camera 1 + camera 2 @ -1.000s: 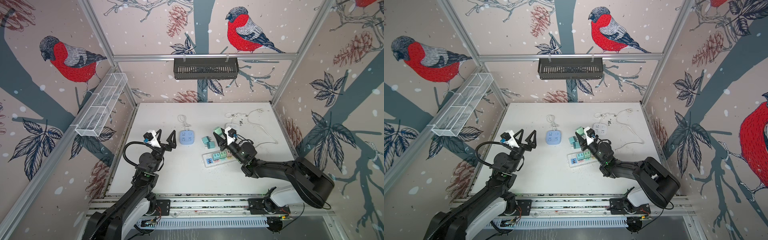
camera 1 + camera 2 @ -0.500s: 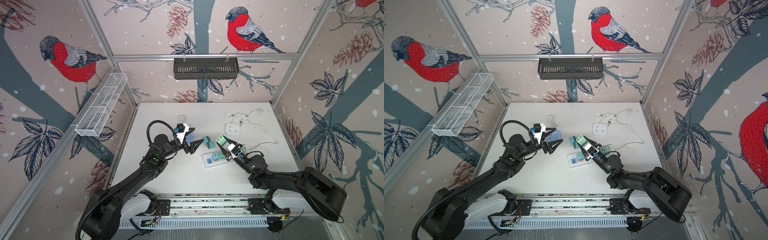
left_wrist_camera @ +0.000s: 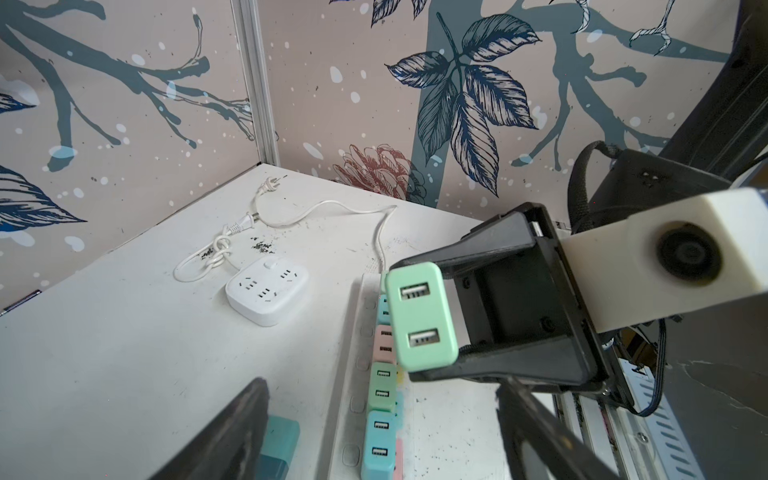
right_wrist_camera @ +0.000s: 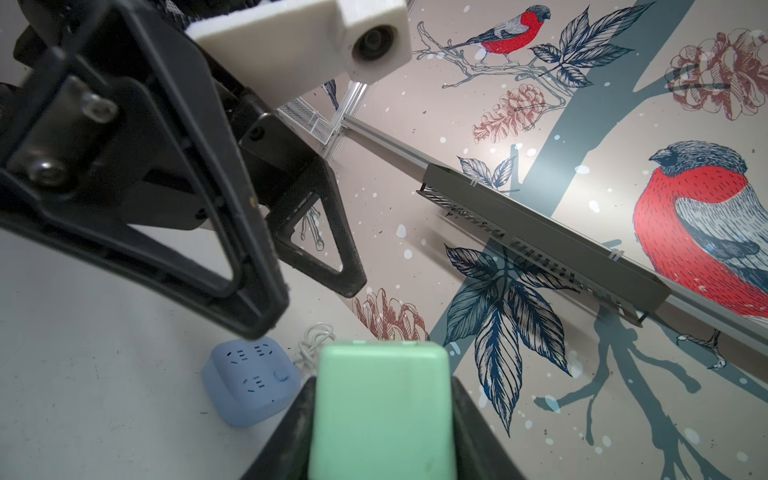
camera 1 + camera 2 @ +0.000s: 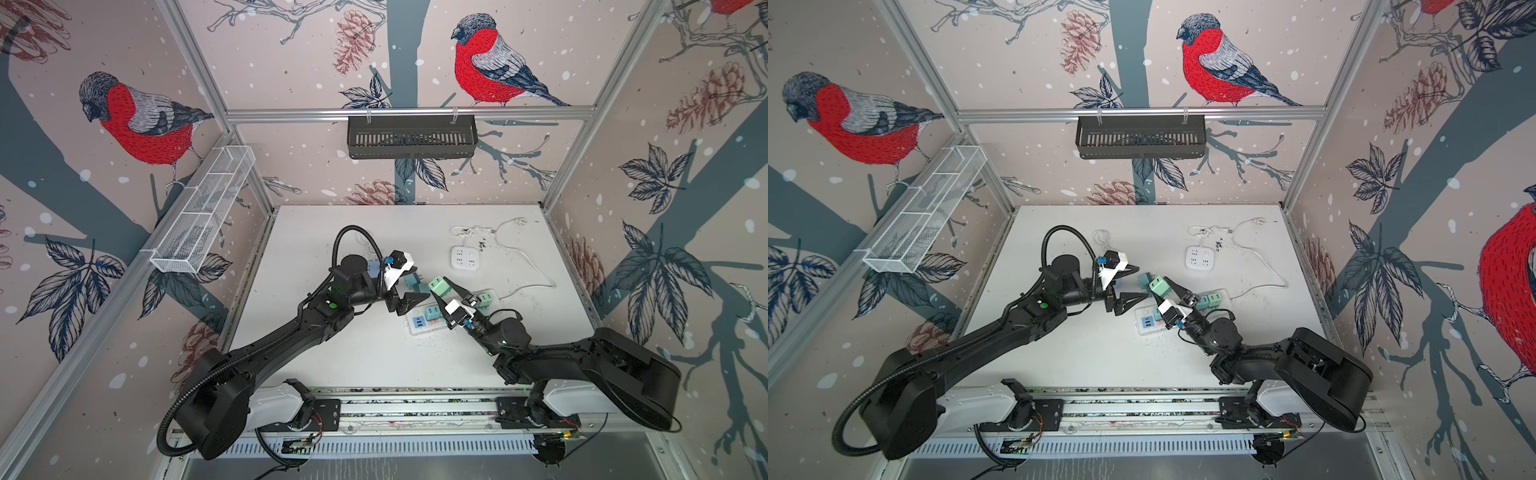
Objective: Insert the plug
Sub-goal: 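Close the left gripper on the adapter held by the right gripper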
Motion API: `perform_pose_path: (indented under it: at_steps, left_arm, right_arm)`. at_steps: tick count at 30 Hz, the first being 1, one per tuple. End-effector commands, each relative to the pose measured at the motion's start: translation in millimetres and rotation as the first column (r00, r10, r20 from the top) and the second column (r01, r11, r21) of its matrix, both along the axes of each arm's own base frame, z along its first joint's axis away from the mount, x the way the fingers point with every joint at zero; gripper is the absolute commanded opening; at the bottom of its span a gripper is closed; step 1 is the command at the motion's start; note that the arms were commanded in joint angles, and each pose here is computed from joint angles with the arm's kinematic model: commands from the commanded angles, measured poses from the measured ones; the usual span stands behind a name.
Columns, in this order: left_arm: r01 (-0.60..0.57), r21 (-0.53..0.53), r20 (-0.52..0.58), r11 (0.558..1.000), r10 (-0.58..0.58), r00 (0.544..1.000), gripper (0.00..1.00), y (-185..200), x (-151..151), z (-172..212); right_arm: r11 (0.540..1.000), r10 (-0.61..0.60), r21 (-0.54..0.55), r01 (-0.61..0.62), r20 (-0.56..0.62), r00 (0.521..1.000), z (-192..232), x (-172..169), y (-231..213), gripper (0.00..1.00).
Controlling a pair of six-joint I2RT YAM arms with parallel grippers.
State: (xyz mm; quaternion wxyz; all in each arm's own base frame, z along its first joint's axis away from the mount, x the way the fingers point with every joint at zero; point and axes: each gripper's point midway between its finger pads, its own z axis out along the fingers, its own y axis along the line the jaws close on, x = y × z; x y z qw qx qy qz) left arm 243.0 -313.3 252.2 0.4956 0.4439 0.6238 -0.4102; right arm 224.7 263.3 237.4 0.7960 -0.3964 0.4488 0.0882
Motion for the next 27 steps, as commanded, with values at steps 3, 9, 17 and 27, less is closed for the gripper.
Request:
perform_pose_path:
  at_steps: [3,9,17,27]
  left_arm:
    - [0.038,0.027,-0.032,0.999,-0.037,0.999,0.83,-8,0,0]
    - [0.079,0.069,-0.056,0.994,-0.075,0.996,0.77,-24,-7,-9]
    - [0.109,0.142,-0.085,0.984,-0.097,0.992,0.65,-40,-10,-27]
    - [0.123,0.166,-0.095,0.978,-0.108,0.990,0.42,-44,-10,-34]
  right_arm:
    - [0.999,-0.033,0.046,0.029,0.080,0.996,18,-4,-5,0.21]
    - [0.998,-0.056,0.027,0.053,0.089,0.994,13,-1,0,0.20]
    - [0.996,-0.085,0.039,0.081,0.123,0.989,15,-4,-1,0.20]
    - [0.993,-0.114,0.037,0.110,0.132,0.985,15,-3,-2,0.19]
